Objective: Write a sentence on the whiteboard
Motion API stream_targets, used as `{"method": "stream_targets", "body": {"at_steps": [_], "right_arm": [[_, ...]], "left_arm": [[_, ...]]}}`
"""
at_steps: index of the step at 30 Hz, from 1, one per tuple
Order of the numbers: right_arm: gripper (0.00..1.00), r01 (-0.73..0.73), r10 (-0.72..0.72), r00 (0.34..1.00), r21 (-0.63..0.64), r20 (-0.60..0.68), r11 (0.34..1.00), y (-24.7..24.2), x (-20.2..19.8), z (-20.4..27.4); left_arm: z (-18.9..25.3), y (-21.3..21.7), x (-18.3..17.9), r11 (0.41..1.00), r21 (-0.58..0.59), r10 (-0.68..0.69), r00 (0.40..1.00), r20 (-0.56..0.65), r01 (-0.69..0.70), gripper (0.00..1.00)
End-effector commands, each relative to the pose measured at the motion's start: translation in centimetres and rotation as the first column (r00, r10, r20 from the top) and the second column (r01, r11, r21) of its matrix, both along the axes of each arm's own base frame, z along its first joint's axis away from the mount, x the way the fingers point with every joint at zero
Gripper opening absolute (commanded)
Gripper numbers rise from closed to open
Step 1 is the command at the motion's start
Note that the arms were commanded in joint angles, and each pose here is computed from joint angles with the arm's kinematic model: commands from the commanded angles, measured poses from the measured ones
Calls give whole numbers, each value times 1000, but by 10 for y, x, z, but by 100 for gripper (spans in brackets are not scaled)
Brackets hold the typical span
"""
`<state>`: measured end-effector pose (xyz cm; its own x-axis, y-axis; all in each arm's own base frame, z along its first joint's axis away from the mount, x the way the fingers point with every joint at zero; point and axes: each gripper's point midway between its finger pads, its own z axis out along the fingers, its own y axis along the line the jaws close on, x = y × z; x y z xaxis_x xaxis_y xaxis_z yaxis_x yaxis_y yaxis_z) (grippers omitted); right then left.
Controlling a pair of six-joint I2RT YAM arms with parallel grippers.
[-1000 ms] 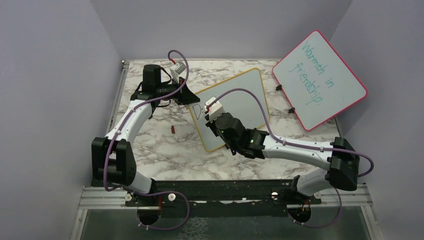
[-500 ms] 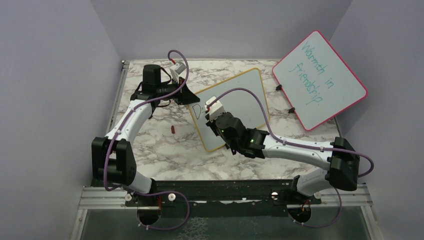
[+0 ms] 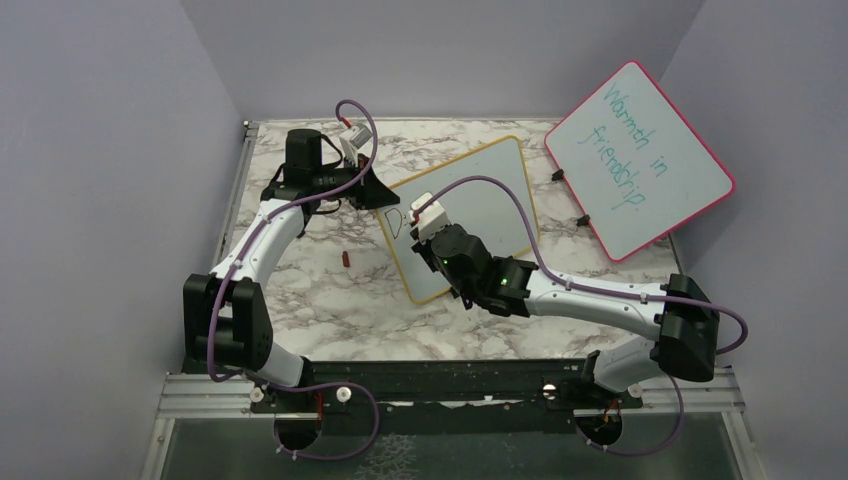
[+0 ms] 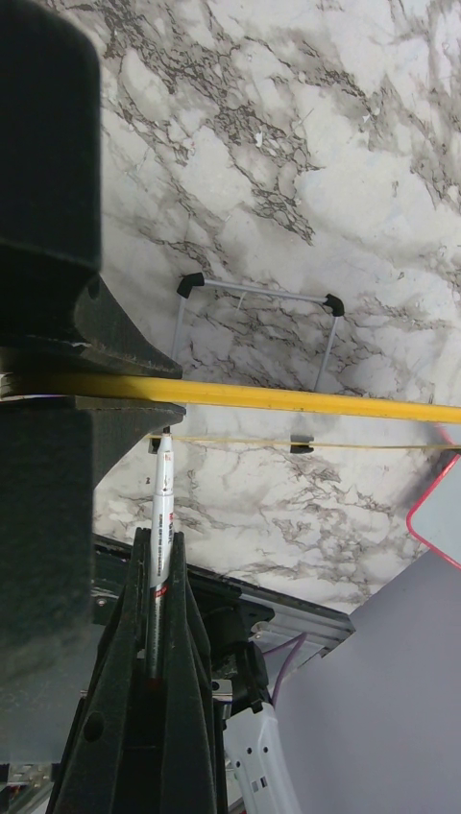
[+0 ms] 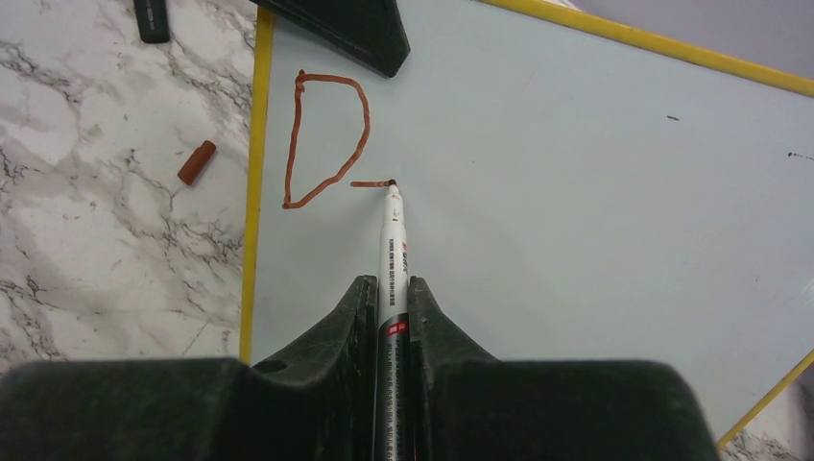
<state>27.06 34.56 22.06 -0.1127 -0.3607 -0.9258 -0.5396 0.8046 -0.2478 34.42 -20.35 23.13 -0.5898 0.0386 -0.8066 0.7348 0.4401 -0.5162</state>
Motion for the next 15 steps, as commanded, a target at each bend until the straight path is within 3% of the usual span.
{"method": "stream_targets", "body": {"at_steps": [1,15], "right_arm": [[0,11,-12,999,33,31,999,5,10,13],[0,-45,43,999,40,29,998,16,7,13]], "left_arm": [[-44,17,17,985,142,102,995,-21,-98,0],[-45,18,18,984,145,105,994,-23,-101,0]]}}
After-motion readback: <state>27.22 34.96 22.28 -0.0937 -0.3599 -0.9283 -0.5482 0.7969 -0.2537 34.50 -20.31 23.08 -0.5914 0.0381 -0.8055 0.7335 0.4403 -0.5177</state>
